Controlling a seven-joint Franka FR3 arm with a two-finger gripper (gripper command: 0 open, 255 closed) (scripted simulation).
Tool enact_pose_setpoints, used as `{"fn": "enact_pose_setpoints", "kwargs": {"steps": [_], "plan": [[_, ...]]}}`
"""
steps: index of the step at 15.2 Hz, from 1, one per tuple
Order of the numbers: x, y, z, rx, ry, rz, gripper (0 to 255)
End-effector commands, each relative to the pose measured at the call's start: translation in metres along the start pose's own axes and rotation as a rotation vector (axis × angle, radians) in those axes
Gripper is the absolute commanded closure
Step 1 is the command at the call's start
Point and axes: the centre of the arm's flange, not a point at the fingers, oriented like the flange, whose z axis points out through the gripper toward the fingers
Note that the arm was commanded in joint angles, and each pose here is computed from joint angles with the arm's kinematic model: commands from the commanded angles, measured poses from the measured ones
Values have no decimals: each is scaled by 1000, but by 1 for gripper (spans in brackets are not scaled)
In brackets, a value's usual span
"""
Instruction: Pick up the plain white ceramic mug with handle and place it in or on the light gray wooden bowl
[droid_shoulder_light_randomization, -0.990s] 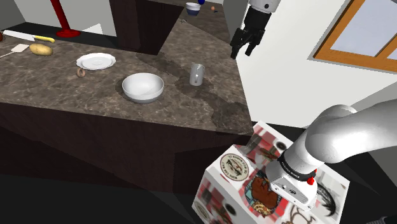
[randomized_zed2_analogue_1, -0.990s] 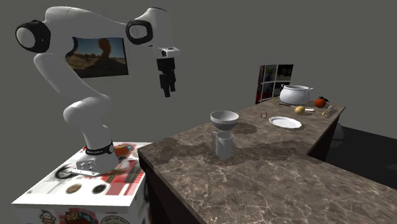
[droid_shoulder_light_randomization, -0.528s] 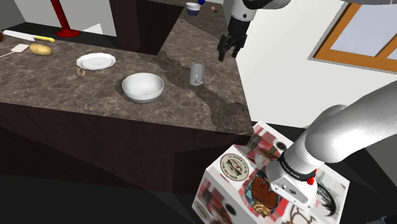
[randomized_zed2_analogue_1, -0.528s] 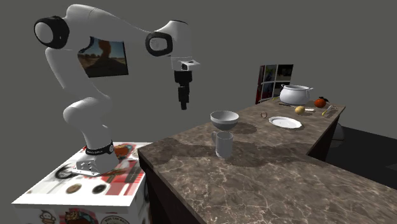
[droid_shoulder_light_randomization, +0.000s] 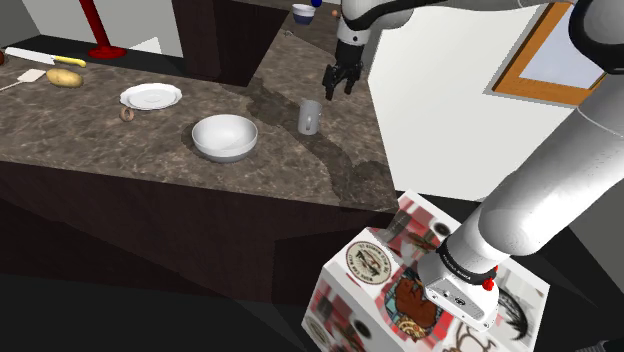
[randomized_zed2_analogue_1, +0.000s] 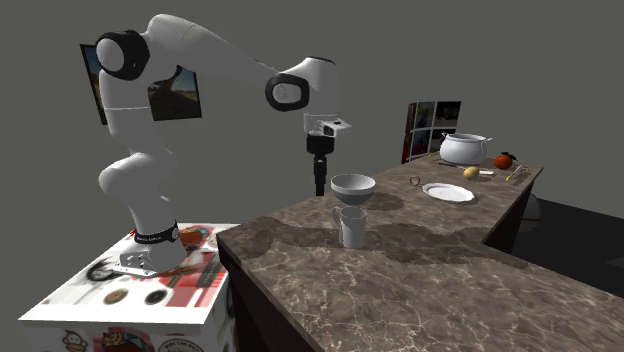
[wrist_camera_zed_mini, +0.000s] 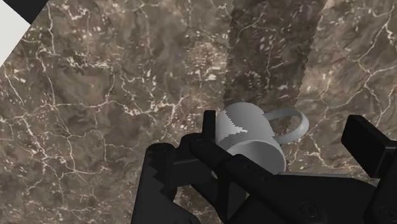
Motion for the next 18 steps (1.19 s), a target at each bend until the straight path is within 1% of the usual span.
{"fn": "enact_pose_setpoints", "kwargs": {"steps": [1,9,16,18], "plan": [[24,8,14,-2,-10,-12,0],[112,32,71,-10,-49,-57,0],[110,32,108,-10,-49,-57,0],[110,33,111,-10,-49,-57,0]]}}
